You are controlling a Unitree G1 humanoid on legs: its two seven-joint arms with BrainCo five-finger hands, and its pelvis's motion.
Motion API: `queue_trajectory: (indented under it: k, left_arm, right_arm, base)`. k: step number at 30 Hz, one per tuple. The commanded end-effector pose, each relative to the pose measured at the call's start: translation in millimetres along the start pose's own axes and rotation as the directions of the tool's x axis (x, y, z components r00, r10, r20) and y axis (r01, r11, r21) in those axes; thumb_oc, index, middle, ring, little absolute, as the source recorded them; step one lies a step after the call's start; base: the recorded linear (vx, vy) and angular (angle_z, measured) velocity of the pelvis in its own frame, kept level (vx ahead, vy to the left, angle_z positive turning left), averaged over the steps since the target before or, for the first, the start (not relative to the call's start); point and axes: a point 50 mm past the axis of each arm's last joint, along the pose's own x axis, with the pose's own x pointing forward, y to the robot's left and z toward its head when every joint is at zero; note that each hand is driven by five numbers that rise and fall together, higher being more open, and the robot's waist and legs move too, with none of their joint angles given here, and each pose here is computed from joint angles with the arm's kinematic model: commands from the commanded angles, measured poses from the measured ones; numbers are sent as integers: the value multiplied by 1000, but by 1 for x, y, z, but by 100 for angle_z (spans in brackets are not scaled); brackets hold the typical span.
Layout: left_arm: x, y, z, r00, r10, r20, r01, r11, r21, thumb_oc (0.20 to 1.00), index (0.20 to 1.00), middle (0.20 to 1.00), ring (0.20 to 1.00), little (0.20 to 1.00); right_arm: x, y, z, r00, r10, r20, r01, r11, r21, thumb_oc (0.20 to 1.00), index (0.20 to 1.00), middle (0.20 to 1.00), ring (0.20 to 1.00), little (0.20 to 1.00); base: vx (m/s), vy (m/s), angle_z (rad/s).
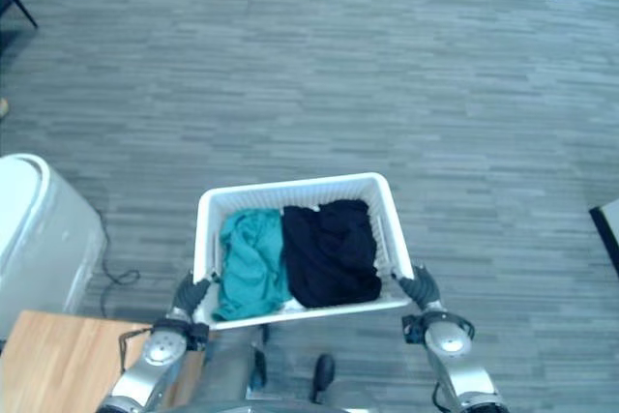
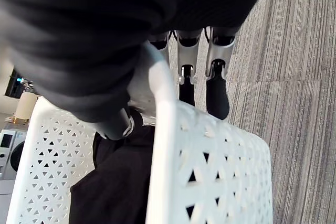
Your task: Grab the laundry basket,head to the washer,open it,put in the laundry and shut it.
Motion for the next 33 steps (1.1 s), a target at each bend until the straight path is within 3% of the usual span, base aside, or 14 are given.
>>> queue_trajectory:
  k: [1,8,18,33]
  left_arm:
    - [-2,25,29,985,62,162,-60,998,-20,200,200,200,200,200]
    - [0,42,38,977,88,192,-94,995,23,200,200,200,200,200]
    - [-2,47,44,970,103,220,-109,994,16,200,200,200,200,200]
    - [4,24,49,970,30,242,-23,999,-34,200,200,200,200,200]
  right_arm:
    - [2,19,70,930,112,349,-177,971,160,200,200,200,200,200]
    - [1,36,79,903,184,388,-253,958,135,200,200,200,200,200]
    - [1,30,79,907,179,381,-246,960,135,200,200,200,200,200]
    - [-5,4,48,957,115,265,-142,986,84,200,200,200,200,200]
  base:
    - [576,149,-81]
    - [426,140,-40]
    - [407,-18,-10]
    - [504,-210,36]
